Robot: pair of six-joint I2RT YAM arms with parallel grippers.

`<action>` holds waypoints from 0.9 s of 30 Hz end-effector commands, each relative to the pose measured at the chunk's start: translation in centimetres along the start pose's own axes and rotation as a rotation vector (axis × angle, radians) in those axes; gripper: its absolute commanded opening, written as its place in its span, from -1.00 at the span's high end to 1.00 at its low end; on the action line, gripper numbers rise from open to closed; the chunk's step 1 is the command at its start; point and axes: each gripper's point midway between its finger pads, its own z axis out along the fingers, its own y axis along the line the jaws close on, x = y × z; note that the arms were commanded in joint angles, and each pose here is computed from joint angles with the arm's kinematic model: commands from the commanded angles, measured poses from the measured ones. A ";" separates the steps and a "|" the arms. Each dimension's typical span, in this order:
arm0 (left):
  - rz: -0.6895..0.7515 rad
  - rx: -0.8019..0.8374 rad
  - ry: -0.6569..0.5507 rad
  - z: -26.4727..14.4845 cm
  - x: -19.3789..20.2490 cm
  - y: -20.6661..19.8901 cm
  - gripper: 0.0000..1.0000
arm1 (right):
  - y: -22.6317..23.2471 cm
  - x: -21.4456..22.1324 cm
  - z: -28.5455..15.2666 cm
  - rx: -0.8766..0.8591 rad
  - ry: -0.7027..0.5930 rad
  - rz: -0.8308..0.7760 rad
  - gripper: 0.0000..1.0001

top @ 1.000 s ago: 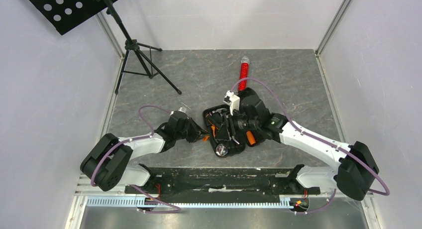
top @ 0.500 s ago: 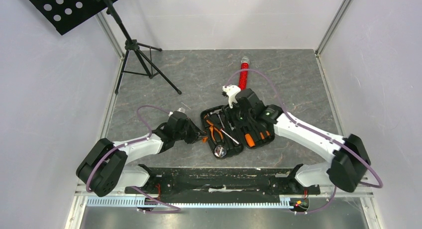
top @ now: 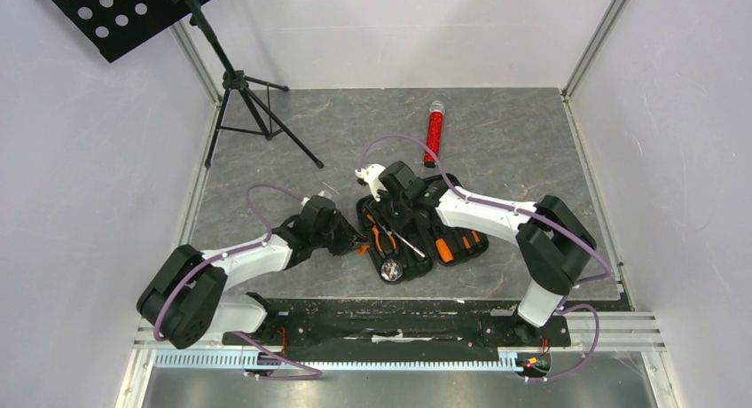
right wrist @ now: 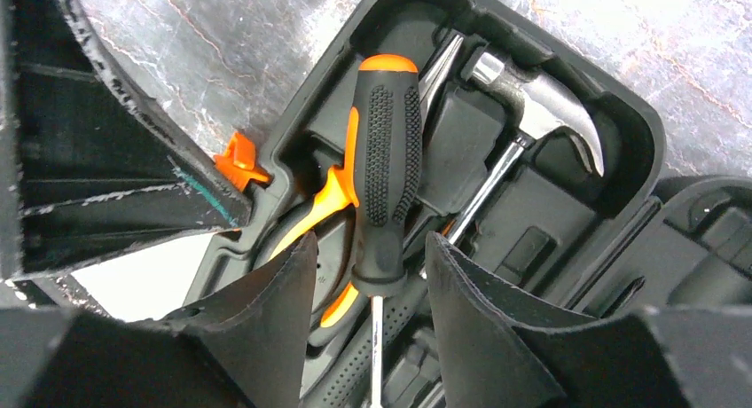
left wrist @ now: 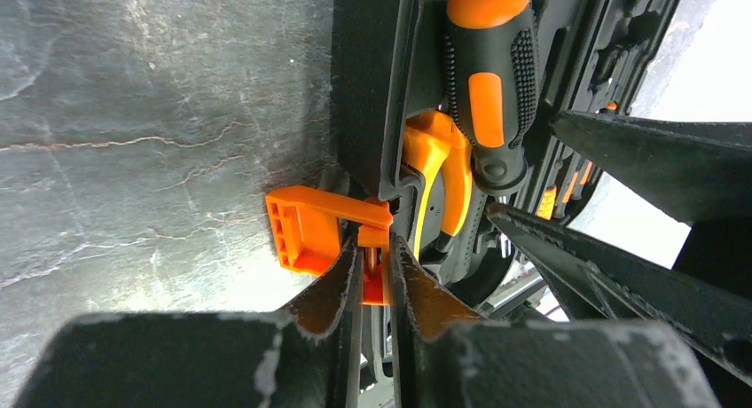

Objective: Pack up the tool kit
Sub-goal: Pick up the screwdriver from the toolbox, then place the screwdriver in the toolbox.

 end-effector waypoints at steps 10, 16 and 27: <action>0.080 -0.095 -0.006 -0.7 -0.4 1.2 0.74 | 0.5 -1.4 1.1 -0.018 -0.030 -0.039 0.59; 0.130 -0.208 0.017 -2.2 0.2 4.0 0.75 | 0.4 -3.9 -2.2 0.011 -0.100 0.013 0.90; 0.197 -0.349 -0.006 -5.9 0.0 7.9 0.73 | -5.0 -2.1 -5.2 0.232 -0.111 0.215 0.99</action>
